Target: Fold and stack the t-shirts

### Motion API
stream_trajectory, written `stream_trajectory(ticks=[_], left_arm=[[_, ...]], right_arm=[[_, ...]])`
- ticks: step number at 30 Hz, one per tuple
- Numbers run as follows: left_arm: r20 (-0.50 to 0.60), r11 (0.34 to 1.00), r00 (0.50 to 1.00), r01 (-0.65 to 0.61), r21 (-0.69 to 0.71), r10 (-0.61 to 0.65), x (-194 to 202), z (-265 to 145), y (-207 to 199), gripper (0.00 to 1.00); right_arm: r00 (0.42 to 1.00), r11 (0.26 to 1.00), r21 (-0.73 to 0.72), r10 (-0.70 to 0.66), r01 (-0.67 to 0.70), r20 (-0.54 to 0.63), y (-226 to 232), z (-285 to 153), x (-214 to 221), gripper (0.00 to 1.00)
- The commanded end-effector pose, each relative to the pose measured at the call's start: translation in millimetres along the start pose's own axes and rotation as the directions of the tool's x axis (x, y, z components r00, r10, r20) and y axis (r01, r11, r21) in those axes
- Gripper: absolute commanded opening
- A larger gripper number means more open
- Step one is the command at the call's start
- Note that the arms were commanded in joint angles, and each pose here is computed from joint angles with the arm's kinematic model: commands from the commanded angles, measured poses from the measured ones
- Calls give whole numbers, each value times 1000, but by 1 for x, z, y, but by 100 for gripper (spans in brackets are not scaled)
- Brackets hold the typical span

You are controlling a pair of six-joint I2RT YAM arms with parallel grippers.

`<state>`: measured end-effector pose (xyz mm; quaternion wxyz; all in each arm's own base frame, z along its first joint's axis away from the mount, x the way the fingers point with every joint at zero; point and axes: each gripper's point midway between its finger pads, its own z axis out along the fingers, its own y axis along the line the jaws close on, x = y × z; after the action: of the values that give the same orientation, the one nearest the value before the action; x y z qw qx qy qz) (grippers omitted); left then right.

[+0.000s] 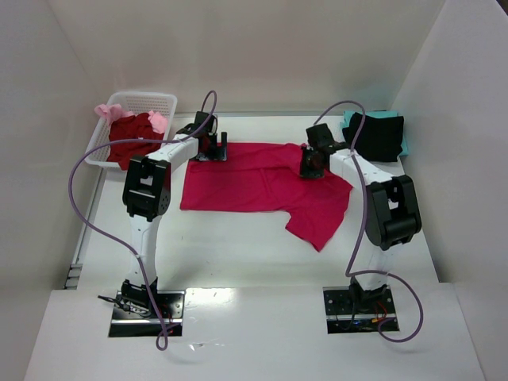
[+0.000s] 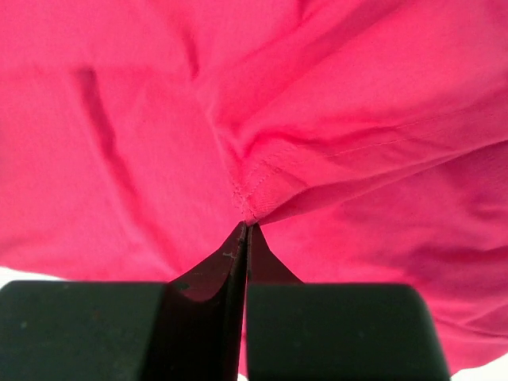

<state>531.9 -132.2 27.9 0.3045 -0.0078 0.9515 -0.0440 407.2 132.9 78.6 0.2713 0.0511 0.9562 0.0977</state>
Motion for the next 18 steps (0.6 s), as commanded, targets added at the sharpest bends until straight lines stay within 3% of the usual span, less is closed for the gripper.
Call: stream_trajectory(ticks=[1,7,11,14,18], left_arm=[[-41,1000,999,-1,13,2,11,12,0,98],[-50,1000,999,-2,11,2,15,13,1,98],[-50,1000,999,-2,11,2,15,13,1,98],[-50,1000,999,-2,11,2,15,13,1,98],[-50,1000,999,-2,11,2,15,13,1,98]], right_arm=[[999,999,-32,-35,34,-40,14,-2,19,0],[996,998,11,-53,54,-75,8,2,38,2],[997,996,66,-54,58,-54,-1,1,32,43],[999,991,127,-48,48,-3,-9,-3,19,52],[991,990,136,17,-36,135,-17,-26,-32,71]])
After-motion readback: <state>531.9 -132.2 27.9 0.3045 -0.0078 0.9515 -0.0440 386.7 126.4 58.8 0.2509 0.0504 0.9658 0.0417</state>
